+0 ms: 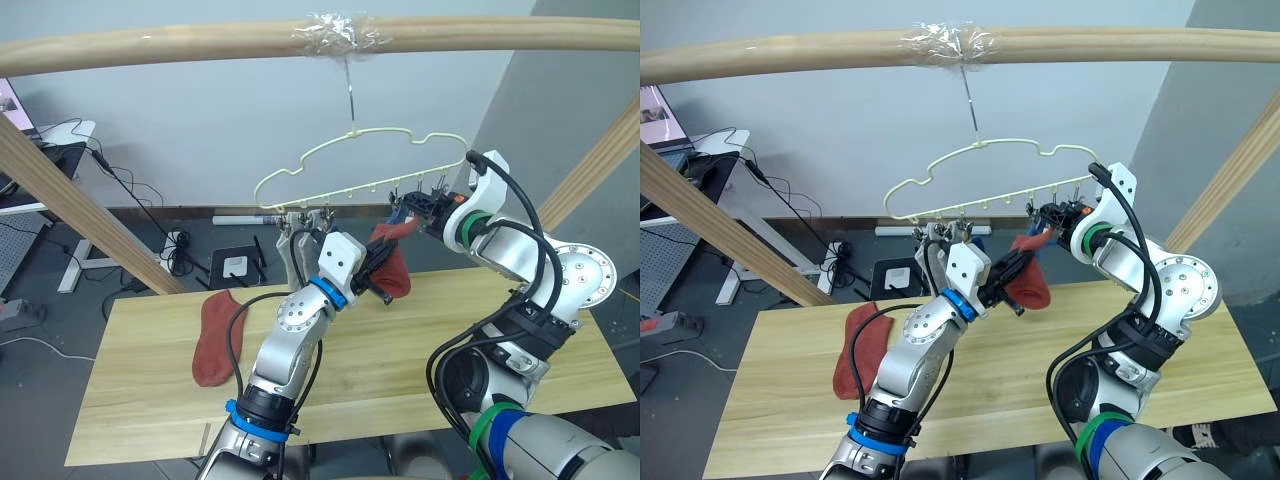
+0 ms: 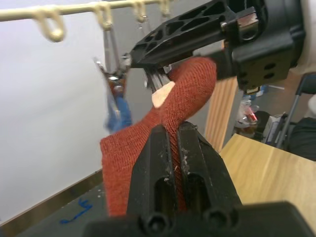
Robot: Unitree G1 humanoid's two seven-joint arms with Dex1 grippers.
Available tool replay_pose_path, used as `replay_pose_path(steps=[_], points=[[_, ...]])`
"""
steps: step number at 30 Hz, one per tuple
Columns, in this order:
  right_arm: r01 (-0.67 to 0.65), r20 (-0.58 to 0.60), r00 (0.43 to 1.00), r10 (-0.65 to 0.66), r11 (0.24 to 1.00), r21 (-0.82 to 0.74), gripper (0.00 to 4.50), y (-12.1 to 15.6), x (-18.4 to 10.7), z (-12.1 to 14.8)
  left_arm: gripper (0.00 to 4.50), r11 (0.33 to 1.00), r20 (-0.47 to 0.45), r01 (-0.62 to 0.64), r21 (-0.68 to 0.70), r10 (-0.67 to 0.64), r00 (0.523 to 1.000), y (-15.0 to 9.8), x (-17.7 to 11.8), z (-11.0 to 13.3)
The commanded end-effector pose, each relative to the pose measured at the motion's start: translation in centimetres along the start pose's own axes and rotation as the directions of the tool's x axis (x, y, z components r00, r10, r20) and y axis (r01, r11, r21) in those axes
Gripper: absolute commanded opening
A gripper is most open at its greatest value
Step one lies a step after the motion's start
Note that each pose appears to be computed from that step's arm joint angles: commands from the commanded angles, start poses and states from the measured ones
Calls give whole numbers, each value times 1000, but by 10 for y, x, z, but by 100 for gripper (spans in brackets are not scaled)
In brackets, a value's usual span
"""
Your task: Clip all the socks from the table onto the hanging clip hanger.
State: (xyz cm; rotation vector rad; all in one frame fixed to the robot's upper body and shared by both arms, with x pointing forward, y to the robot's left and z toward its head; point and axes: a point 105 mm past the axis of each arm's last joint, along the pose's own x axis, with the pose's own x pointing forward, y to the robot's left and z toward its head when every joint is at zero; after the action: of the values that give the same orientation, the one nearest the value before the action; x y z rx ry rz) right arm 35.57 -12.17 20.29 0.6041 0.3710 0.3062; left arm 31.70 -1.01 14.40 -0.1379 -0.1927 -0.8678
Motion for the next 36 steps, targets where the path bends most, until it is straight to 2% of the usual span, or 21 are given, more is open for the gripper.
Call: replay_pose_path(steps=[1,4,9,12,14,16,17,23,28,30,33,36], points=[[-12,20,1000,13,1000,-20,330,1,-5,5,0,995,40,87,-52,-85,996,-20,6,12],[-20,31,999,21,999,-46,436,-2,-10,9,0,983,34,138,-123,-135,990,-31,8,12],[-124,44,991,127,990,-66,444,0,-21,16,0,954,6,173,-244,-177,984,-38,9,6],[-156,48,986,162,982,-109,444,-2,-31,21,0,946,3,148,-288,-154,988,-34,9,5],[-178,45,981,187,972,-153,444,-1,-38,22,0,921,14,140,-364,-145,989,-30,7,5],[-220,52,971,232,961,-167,450,2,-46,21,50,884,26,147,-444,-151,988,-30,4,6],[-239,47,967,250,956,-173,450,2,-50,19,61,870,26,149,-470,-154,988,-29,2,6],[-257,-1,965,263,944,-204,450,-5,-64,6,242,850,-39,145,-506,-191,981,-27,-15,-6],[-236,-4,971,241,948,-214,450,-5,-62,-6,389,873,-81,130,-470,-190,979,-23,-31,-8],[-173,6,983,182,943,-284,450,-10,-62,-9,448,907,-101,105,-408,-159,982,-15,-44,-5],[-89,42,992,115,914,-395,450,-16,-62,-9,448,944,-116,65,-322,-108,987,-5,-58,2],[-9,101,992,73,849,-528,450,-19,-61,-10,448,981,-145,16,-191,-45,988,6,-77,12]])
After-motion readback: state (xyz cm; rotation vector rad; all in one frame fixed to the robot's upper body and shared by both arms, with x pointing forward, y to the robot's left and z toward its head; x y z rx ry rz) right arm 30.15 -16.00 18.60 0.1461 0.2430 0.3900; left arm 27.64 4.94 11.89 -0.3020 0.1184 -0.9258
